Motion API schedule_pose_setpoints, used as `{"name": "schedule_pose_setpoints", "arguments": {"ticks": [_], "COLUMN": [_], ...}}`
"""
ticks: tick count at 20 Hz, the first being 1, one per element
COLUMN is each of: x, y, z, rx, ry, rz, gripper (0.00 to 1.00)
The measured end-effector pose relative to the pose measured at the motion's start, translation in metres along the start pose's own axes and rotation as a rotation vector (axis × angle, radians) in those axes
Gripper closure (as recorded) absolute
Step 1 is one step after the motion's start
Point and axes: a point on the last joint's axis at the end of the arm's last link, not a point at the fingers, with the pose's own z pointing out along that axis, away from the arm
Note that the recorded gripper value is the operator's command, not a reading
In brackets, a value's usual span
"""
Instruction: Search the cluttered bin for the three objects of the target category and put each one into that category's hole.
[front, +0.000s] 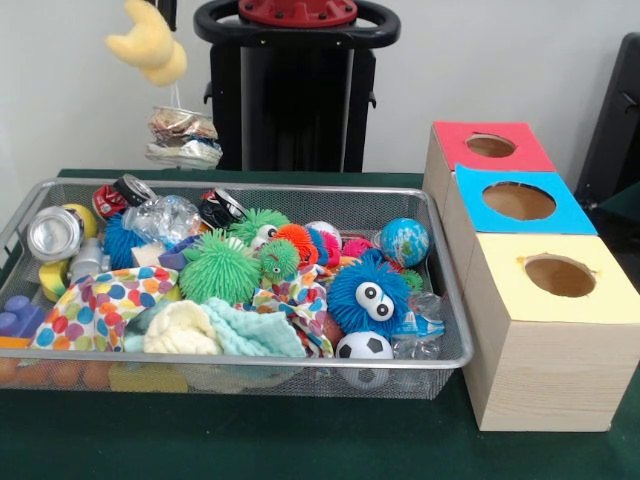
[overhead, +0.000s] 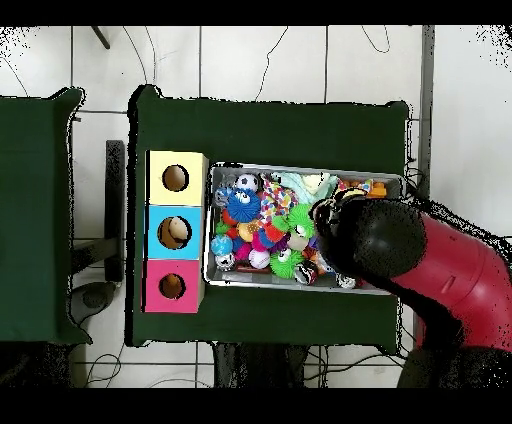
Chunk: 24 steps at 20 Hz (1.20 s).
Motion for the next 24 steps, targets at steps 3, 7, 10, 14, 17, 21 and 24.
{"name": "schedule_pose_setpoints", "arguments": {"ticks": [3, 7, 10, 14, 17, 21, 24], "x": [-0.003, -0.01, -0.015, -0.025, -0.031, -0.037, -0.04], "y": [0.005, 0.01, 0.014, 0.022, 0.027, 0.028, 0.025], "z": [-0.001, -0.005, -0.009, -0.017, -0.022, -0.027, -0.03], "rx": [0.001, 0.007, 0.013, 0.024, 0.03, 0.038, 0.044], "ry": [-0.003, -0.013, -0.022, -0.041, -0.051, -0.065, -0.073], "rz": [-0.009, -0.022, -0.031, -0.05, -0.061, -0.067, -0.067], "gripper": [1.0, 1.0, 1.0, 1.0, 1.0, 1.0, 1.0]}}
